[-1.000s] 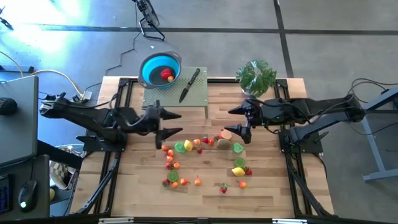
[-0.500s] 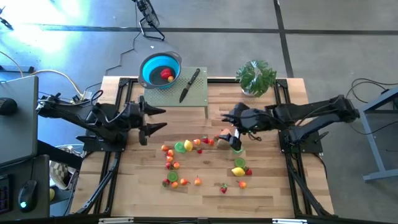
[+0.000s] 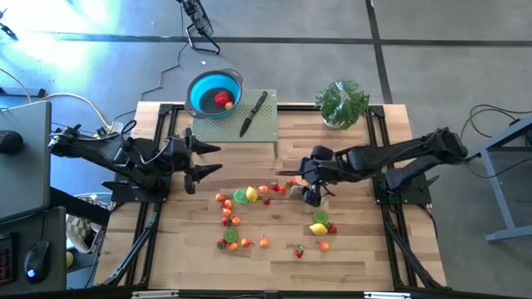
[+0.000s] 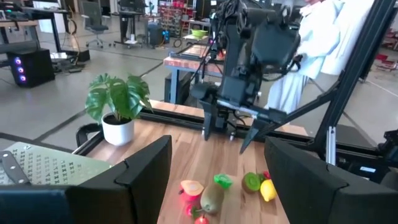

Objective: Pick & Place Fruit
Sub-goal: Put the kiwi into the strainer bowl on the shelf

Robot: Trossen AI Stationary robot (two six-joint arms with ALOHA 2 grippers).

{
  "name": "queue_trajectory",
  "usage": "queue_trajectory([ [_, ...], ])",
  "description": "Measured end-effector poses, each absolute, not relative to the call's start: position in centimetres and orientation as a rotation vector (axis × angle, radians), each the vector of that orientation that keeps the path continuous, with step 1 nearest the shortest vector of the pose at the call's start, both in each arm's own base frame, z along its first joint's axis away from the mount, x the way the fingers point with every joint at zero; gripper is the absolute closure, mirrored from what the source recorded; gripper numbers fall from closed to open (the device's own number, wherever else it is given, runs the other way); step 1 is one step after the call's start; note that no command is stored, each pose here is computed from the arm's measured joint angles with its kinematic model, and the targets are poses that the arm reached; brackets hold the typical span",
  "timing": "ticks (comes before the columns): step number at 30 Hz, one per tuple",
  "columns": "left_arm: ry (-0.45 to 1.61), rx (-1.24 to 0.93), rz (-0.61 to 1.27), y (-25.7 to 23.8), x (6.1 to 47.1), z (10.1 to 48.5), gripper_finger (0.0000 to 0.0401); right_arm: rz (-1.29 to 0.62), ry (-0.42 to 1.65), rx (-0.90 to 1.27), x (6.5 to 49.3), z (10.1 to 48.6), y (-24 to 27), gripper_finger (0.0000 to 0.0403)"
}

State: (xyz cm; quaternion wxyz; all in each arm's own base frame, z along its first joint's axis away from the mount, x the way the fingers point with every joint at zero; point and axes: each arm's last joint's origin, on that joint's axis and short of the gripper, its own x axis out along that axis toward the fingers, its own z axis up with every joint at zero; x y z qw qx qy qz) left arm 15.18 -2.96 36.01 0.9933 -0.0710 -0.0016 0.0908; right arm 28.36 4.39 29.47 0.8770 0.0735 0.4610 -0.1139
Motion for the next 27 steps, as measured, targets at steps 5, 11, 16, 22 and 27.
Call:
queue_trajectory([
  [5,-0.003,-0.172,0.182,-3.0,15.2,36.0,0.0153,-0.252,1.010,0.136,29.2,28.2,4.5,0.0087],
  [11,-0.004,-0.187,0.182,-3.0,15.2,36.0,0.0153,-0.240,1.028,0.108,29.5,27.7,4.6,0.0101],
  [16,-0.008,-0.228,0.182,-3.0,15.2,36.0,0.0153,-0.242,1.027,0.107,29.5,27.7,4.6,0.0104],
  [22,-0.010,-0.239,0.182,-3.0,15.2,36.0,0.0153,-0.240,1.028,0.108,29.5,27.7,4.6,0.0105],
  [27,-0.010,-0.240,0.182,-3.0,15.2,36.0,0.0153,-0.240,1.028,0.108,29.5,27.7,4.6,0.0105],
])
